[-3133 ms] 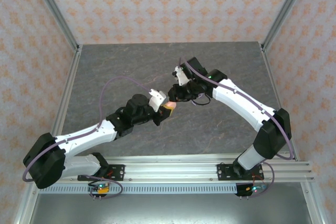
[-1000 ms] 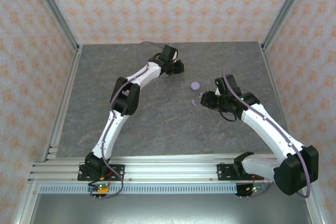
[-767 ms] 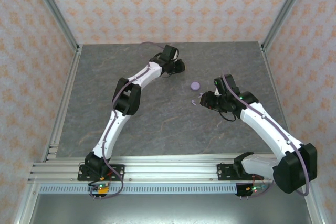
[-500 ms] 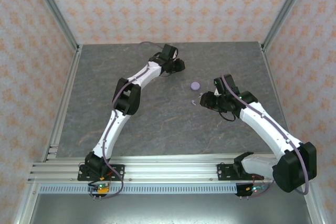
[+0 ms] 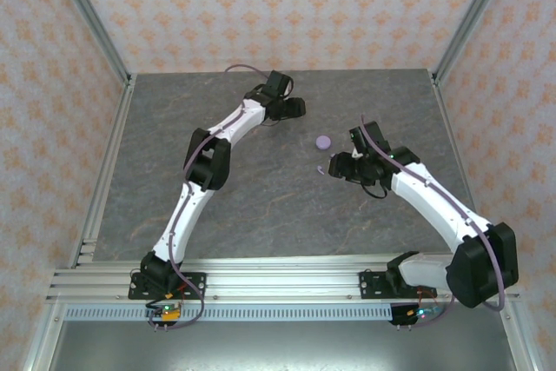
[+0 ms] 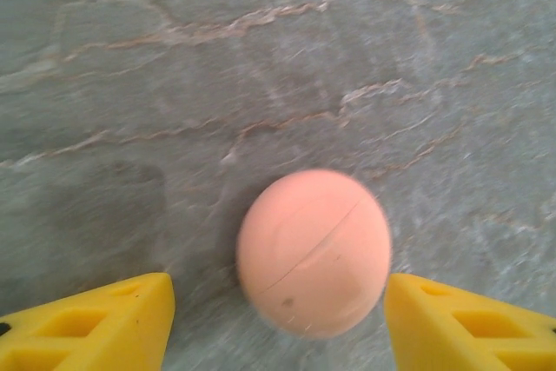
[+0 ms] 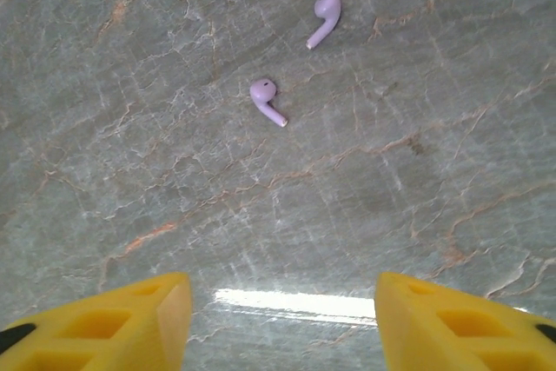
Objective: Insert wireless bluetooth earbuds into charging case
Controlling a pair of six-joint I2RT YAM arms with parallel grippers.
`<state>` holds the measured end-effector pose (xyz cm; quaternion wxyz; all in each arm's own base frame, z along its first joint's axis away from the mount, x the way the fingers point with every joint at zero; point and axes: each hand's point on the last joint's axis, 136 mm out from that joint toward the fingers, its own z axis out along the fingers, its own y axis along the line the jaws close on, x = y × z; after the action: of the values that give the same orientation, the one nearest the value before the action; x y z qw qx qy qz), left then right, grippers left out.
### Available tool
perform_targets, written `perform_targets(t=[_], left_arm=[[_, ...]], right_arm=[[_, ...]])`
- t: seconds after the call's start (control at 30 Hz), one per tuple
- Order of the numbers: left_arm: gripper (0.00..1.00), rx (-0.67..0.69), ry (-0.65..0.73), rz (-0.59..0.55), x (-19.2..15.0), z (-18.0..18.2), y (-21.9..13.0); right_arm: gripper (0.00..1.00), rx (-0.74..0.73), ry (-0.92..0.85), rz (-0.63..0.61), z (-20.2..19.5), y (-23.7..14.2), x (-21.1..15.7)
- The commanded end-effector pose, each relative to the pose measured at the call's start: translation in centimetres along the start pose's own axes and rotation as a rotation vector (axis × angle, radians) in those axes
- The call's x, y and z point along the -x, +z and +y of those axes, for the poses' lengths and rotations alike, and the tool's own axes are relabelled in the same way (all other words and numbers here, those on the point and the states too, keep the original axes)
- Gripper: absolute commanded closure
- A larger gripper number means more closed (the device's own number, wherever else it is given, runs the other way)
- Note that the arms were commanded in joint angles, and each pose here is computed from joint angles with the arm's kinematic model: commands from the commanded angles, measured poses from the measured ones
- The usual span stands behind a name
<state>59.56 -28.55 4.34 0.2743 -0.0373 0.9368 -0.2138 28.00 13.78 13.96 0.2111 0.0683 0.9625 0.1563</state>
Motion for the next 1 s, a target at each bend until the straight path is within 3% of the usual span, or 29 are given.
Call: perform_targets(t=[0.0, 0.2, 0.43, 0.97], left_arm=[[0.35, 0.071, 0.078, -0.044, 2.3, 0.1, -5.9], [0.35, 0.077, 0.120, -0.080, 1.3, -0.1, -12.2], [0.35, 0.061, 0.100, -0.077, -3.3, 1.2, -19.0], [0.35, 0.085, 0.074, -0.061, -12.0, 4.0, -29.0]], right_arm=[[0.38, -0.070, -0.064, -0.041, -0.5, -0.3, 2.0], [0.34, -0.120, -0.144, -0.024, -0.2, 2.0, 4.3], [0.28, -0.101, -0.216, 0.065, 1.5, 6.2, 6.7], [0.27, -0.239, -0.228, 0.168, 0.4, 13.5, 10.3]])
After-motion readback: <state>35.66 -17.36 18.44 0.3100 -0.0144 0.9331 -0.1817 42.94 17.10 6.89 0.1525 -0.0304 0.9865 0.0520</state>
